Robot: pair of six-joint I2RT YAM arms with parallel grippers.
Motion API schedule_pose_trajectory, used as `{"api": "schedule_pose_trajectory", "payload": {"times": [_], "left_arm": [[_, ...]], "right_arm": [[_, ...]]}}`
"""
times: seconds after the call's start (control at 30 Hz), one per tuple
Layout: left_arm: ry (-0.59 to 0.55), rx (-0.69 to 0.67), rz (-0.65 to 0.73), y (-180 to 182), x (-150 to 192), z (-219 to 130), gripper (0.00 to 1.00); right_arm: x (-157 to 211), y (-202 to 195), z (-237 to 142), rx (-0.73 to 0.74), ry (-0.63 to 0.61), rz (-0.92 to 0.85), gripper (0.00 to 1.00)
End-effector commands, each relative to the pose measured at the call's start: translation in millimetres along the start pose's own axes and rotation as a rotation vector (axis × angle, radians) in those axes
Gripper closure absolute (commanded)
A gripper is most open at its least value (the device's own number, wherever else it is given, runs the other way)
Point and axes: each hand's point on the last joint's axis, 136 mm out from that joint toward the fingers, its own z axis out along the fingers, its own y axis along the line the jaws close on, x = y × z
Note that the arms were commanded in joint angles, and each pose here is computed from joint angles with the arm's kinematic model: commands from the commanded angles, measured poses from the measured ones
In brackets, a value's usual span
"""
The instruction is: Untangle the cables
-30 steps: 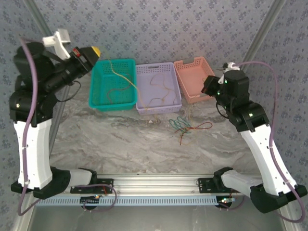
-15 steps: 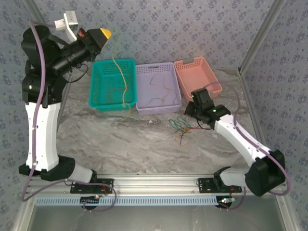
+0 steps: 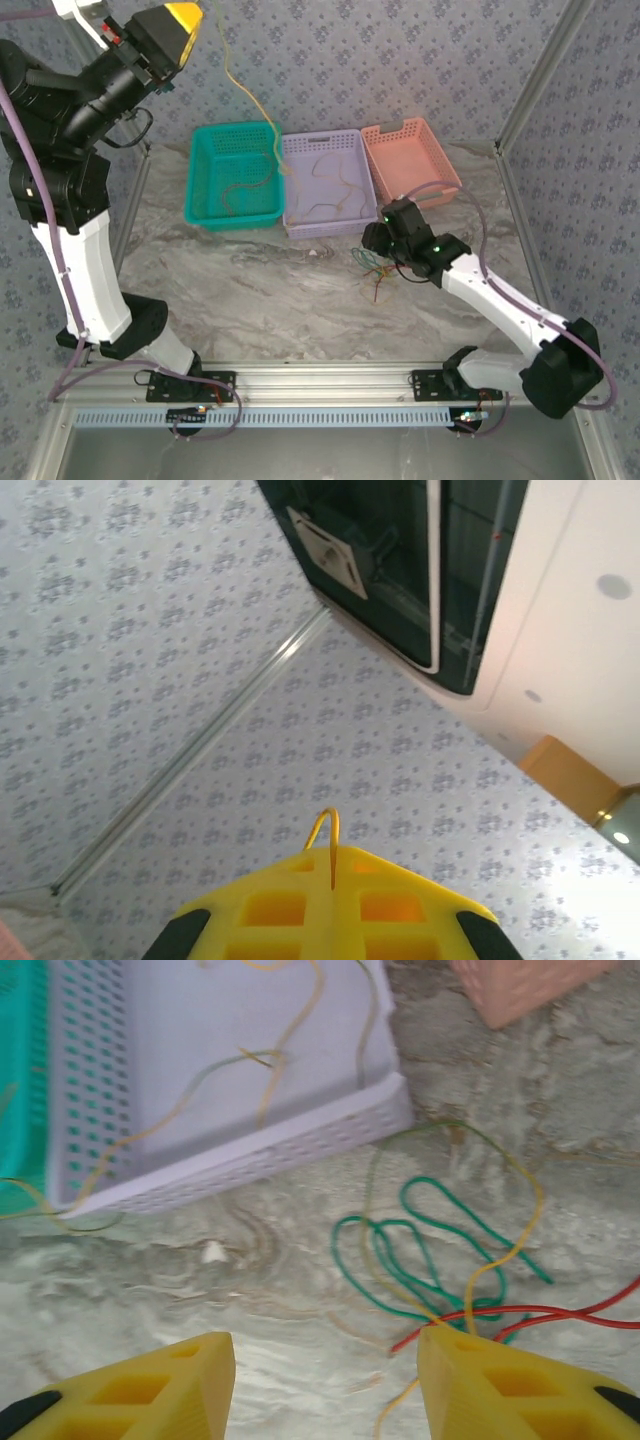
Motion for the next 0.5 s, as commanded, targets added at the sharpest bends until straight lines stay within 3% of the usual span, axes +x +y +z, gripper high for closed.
{"api": "schedule_pose_trajectory", "payload": {"times": [0.0,0.23,0.47], "left_arm": [[-0.040,0.109,-0.081,-20,-15,4,1.00],[-0.154,0.237,-0.147,-47,-47,-3,1.00],[-0.146,0.212,-0.129,-53,-42,-12,1.00]], "right_arm": [[6,14,-7,-0.056,-0.032,0.014,0.46],[36,80,-11,-0.307,-0.087,-0.180,0.43],[65,143,-28,-0.497,-0.182,-0.497,0.42]]}}
